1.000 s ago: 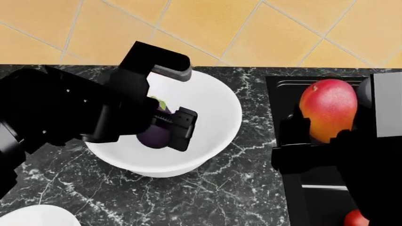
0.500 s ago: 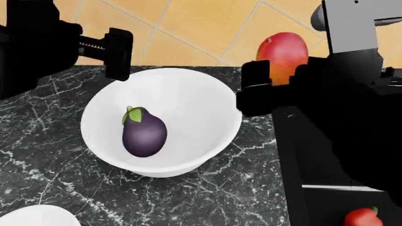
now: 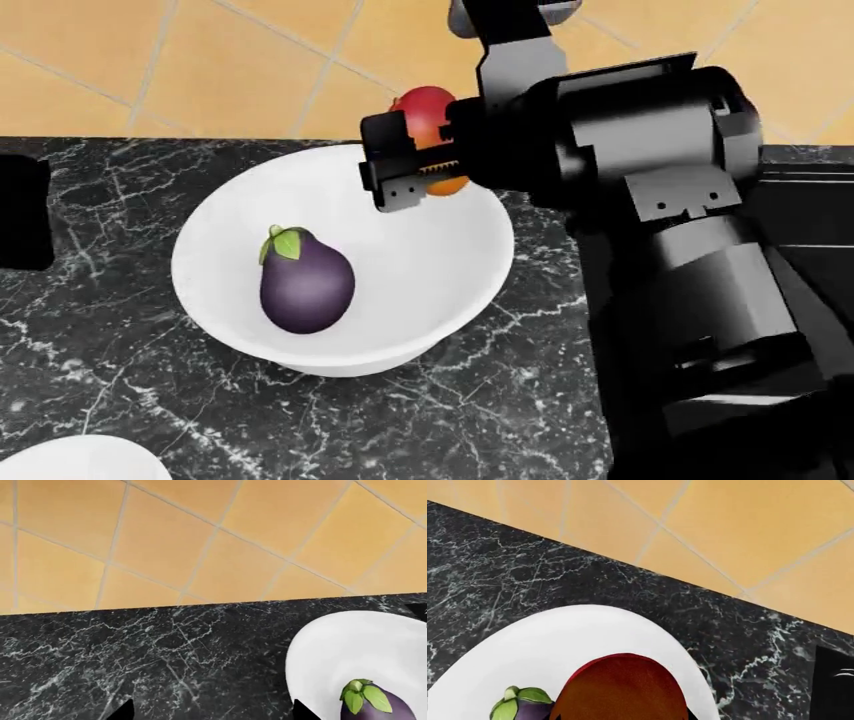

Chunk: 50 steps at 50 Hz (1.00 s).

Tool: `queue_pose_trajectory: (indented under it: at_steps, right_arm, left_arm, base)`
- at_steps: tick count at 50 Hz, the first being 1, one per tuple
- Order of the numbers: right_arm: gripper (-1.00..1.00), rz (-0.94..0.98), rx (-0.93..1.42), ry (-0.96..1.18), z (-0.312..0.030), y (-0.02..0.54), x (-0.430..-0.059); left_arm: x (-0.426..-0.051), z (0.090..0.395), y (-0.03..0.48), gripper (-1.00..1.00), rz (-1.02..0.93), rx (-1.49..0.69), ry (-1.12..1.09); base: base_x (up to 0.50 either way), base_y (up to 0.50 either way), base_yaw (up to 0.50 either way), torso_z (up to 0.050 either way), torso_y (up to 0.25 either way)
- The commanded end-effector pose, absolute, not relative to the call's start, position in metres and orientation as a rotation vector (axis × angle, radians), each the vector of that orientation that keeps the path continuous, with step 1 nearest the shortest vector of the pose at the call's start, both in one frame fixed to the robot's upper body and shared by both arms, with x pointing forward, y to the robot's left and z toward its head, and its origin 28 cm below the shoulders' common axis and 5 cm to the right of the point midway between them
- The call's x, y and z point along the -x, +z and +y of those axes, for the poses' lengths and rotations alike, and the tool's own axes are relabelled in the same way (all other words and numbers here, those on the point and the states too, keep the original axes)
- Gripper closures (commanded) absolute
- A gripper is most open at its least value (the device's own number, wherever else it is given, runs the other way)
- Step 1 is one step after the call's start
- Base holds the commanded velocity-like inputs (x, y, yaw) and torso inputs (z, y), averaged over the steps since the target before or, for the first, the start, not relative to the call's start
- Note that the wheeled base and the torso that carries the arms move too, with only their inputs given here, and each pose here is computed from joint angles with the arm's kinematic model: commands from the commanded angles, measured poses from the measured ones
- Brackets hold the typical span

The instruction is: Pick the eggplants and mangos from the sink and place them in one bowl. Place the bell pepper in the other bowl. Then turn off the sink faucet.

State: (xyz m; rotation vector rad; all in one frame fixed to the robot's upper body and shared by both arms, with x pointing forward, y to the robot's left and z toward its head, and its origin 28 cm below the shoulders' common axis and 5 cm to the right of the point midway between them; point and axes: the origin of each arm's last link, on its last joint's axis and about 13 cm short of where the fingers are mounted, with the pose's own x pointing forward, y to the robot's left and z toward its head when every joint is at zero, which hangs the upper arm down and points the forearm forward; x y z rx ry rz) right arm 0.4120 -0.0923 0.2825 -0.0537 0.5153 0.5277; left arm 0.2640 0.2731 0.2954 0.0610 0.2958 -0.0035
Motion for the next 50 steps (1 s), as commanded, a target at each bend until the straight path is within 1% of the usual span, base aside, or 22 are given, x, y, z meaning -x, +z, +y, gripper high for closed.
queue_pose_trajectory:
  at_steps: [1, 15, 25, 33, 44, 45, 50]
  right_arm:
    - [1.00, 0.585, 0.136, 0.562, -0.085, 0.273, -0.417]
    - [1.00, 0.591, 0.110, 0.596, -0.078, 0.263, -0.417]
    - [1.00, 0.605, 0.080, 0.621, -0.074, 0.246, -0.417]
    - [1.00, 0.621, 0.070, 0.656, -0.067, 0.238, -0.415]
    - [1.00, 0.622, 0.086, 0.672, -0.065, 0.240, -0.415]
    - [-1.00, 0.621, 0.090, 0.671, -0.065, 0.240, -0.415]
    - [-1.00, 0.616, 0.092, 0.663, -0.066, 0.241, -0.415]
  left_arm:
    - [-0.249, 0.282, 0.289, -1.00, 0.283, -0.054, 0.043]
    - [-0.245, 0.290, 0.280, -1.00, 0.299, -0.041, 0.058]
    - [-0.244, 0.287, 0.278, -1.00, 0.301, -0.033, 0.060]
    - [-0.242, 0.293, 0.278, -1.00, 0.302, -0.025, 0.072]
    - [-0.242, 0.292, 0.275, -1.00, 0.306, -0.016, 0.074]
    - [-0.241, 0.292, 0.275, -1.00, 0.306, -0.017, 0.074]
    - [-0.242, 0.293, 0.277, -1.00, 0.303, -0.016, 0.074]
  base:
    - [0.00, 0.00, 0.00, 0.000, 0.000]
    - [0.00, 0.00, 0.00, 0.000, 0.000]
    - [0.00, 0.00, 0.00, 0.000, 0.000]
    - [0.00, 0.00, 0.00, 0.001, 0.000]
    - [0.00, 0.00, 0.00, 0.000, 0.001]
    - [0.00, 0.00, 0.00, 0.000, 0.000]
    - [0.00, 0.00, 0.00, 0.000, 0.000]
